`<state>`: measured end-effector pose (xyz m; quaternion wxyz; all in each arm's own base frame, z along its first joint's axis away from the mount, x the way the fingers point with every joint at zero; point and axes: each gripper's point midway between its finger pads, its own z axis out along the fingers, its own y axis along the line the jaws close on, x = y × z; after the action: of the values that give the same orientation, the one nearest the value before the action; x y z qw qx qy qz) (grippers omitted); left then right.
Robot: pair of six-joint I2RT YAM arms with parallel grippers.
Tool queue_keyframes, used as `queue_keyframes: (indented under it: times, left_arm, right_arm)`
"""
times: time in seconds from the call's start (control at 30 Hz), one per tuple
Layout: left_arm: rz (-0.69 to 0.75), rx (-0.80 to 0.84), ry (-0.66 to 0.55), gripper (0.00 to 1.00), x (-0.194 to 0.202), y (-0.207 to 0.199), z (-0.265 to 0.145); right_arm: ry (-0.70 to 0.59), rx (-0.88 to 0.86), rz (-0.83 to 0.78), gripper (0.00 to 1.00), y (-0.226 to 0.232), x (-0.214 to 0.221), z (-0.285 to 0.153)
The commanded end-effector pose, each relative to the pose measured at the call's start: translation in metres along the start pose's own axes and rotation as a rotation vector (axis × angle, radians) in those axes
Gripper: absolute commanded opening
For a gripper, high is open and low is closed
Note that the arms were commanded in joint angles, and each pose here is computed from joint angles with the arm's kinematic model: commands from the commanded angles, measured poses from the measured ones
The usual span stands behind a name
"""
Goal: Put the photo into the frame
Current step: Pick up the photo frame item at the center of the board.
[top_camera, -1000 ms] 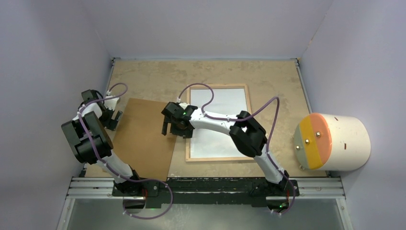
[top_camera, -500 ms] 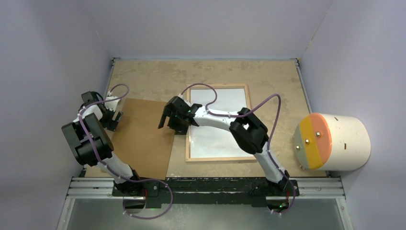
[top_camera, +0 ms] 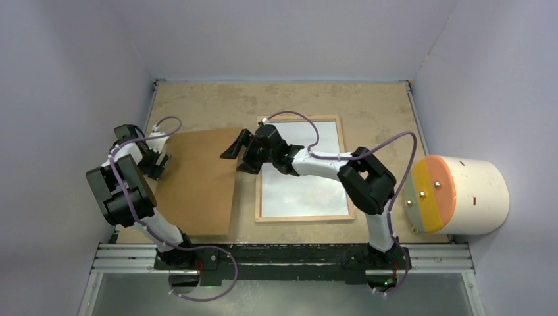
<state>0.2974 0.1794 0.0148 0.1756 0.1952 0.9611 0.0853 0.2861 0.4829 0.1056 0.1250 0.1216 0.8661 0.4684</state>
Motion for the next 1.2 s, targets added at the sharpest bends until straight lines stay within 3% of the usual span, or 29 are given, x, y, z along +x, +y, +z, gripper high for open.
queue_keyframes:
  times: [0.0, 0.13, 0.33, 0.53, 0.63, 0.73, 0.93, 1.17]
  left_arm:
    - [-0.064, 0.456, 0.121, 0.83, 0.043, -0.121, 0.021]
    - [-0.074, 0.455, 0.117, 0.83, 0.039, -0.118, 0.021]
    - [-0.09, 0.443, 0.106, 0.82, 0.034, -0.114, 0.021]
    - [-0.103, 0.455, 0.091, 0.81, 0.028, -0.115, 0.018]
    - [-0.106, 0.459, 0.07, 0.81, 0.021, -0.112, 0.013]
    - [-0.105, 0.471, 0.013, 0.82, 0.003, -0.107, 0.003]
    - [-0.01, 0.501, -0.159, 0.9, -0.072, -0.105, -0.041]
    - [0.147, 0.502, -0.416, 0.98, -0.147, -0.092, -0.125]
  right_arm:
    - [0.039, -0.559, -0.062, 0.85, 0.148, 0.014, -0.064]
    - [0.056, -0.547, -0.034, 0.86, 0.138, 0.018, -0.066]
    - [0.07, -0.377, -0.005, 0.85, 0.094, 0.025, -0.055]
    - [0.026, -0.27, -0.026, 0.78, 0.078, 0.018, -0.053]
    - [-0.024, -0.211, -0.024, 0.6, 0.073, 0.008, -0.053]
    - [-0.055, -0.161, -0.022, 0.35, 0.07, 0.0, -0.053]
    - [-0.045, -0.13, -0.03, 0.0, 0.077, -0.011, -0.043]
    - [-0.126, -0.098, 0.006, 0.0, 0.09, -0.056, -0.056]
